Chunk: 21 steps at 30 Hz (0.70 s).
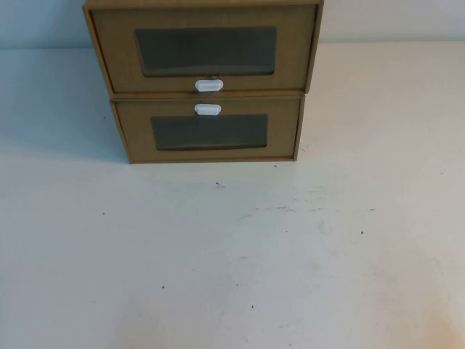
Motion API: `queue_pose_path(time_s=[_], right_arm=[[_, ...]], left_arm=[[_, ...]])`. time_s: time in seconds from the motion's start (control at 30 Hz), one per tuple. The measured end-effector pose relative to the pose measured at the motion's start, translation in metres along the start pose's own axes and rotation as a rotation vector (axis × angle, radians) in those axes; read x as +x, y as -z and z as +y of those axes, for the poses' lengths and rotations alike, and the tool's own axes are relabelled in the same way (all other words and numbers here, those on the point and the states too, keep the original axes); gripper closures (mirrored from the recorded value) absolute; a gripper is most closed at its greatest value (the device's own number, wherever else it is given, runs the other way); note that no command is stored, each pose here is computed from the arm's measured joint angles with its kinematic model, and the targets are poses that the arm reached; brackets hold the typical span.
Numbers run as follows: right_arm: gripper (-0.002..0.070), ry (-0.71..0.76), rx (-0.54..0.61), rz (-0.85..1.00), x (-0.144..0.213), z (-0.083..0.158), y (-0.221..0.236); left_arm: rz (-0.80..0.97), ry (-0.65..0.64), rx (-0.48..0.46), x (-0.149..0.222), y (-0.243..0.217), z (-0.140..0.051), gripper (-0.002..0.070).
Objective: Open the shoe box
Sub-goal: 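Pull the top drawer of the cardboard box fully open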
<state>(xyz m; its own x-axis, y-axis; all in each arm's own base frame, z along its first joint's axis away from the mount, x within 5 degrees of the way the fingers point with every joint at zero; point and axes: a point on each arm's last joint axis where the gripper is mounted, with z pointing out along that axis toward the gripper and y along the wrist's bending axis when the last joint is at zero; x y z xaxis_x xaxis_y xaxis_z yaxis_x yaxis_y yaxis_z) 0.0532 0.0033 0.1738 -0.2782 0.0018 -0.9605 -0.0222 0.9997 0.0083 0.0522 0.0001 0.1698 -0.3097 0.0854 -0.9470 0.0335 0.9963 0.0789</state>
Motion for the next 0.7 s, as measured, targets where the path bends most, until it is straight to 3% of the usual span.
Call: queue_pose_path(time_s=[0.7], right_arm=[[0.0690,0.000,0.000,0.000,0.0000,0.0000,0.0000]], left_arm=[[-0.015,0.029,0.010,-0.0014,0.0000,-0.0009,0.0680]])
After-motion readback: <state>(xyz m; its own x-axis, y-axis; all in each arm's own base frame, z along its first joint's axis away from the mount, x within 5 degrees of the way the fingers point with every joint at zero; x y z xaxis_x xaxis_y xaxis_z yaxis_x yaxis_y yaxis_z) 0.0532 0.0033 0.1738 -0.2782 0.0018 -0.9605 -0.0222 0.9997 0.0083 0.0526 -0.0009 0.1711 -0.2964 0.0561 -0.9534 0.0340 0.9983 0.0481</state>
